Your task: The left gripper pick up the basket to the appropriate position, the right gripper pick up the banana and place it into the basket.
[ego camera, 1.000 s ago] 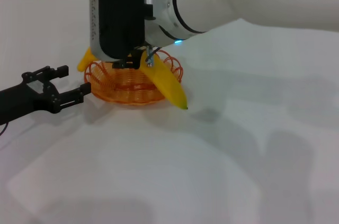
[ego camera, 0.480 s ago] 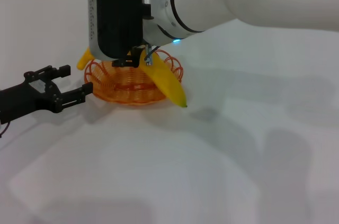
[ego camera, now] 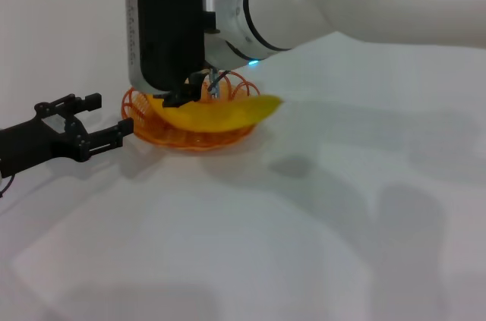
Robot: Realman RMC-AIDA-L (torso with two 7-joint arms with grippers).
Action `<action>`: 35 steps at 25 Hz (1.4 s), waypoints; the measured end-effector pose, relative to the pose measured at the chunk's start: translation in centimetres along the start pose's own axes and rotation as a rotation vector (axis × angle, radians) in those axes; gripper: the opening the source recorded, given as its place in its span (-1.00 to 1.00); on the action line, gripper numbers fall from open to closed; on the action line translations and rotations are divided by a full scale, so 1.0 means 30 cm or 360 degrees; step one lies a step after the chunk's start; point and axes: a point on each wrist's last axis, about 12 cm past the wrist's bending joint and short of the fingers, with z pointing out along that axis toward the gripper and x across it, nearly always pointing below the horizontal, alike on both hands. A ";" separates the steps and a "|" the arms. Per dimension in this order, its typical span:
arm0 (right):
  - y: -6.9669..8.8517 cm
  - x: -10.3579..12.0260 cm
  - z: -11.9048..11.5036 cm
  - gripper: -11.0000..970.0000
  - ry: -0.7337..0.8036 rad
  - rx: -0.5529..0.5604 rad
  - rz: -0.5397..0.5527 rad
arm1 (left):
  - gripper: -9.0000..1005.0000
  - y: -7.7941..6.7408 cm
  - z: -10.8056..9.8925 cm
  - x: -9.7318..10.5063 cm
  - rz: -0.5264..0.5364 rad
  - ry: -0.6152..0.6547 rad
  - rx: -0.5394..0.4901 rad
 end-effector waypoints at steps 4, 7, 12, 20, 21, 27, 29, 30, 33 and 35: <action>0.007 -0.009 -0.001 0.27 -0.0011 -0.0006 -0.0012 | 0.59 0.000 -0.003 0.004 -0.0003 0.0004 -0.0005; 0.011 -0.015 -0.010 0.39 -0.0037 -0.0001 -0.0005 | 0.59 0.000 -0.006 0.008 -0.0005 0.0008 -0.0009; 0.000 0.002 -0.058 0.58 -0.0084 0.0016 0.0062 | 0.59 -0.002 -0.011 0.017 -0.0011 0.0015 -0.0017; -0.001 0.094 -0.153 0.57 -0.0154 -0.0044 0.0175 | 0.59 -0.002 -0.013 0.021 -0.0012 0.0007 -0.0026; 0.005 0.109 -0.168 0.57 -0.0190 -0.0076 0.0186 | 0.59 -0.003 -0.015 0.023 -0.0012 0.0006 -0.0029; 0.016 0.181 -0.246 0.57 -0.0365 -0.0222 0.0263 | 0.59 -0.004 -0.019 0.028 -0.0013 0.0006 -0.0034; 0.012 0.212 -0.263 0.57 -0.0374 -0.0233 0.0301 | 0.59 -0.005 -0.018 0.029 -0.0015 0.0005 -0.0034; 0.011 0.228 -0.272 0.57 -0.0380 -0.0235 0.0323 | 0.59 -0.006 -0.018 0.029 -0.0015 0.0005 -0.0034; 0.007 0.280 -0.296 0.57 -0.0419 -0.0237 0.0392 | 0.59 -0.005 -0.017 0.028 -0.0015 0.0004 -0.0033; 0.004 0.319 -0.314 0.57 -0.0466 -0.0245 0.0436 | 0.59 -0.005 -0.016 0.027 -0.0012 0.0002 -0.0033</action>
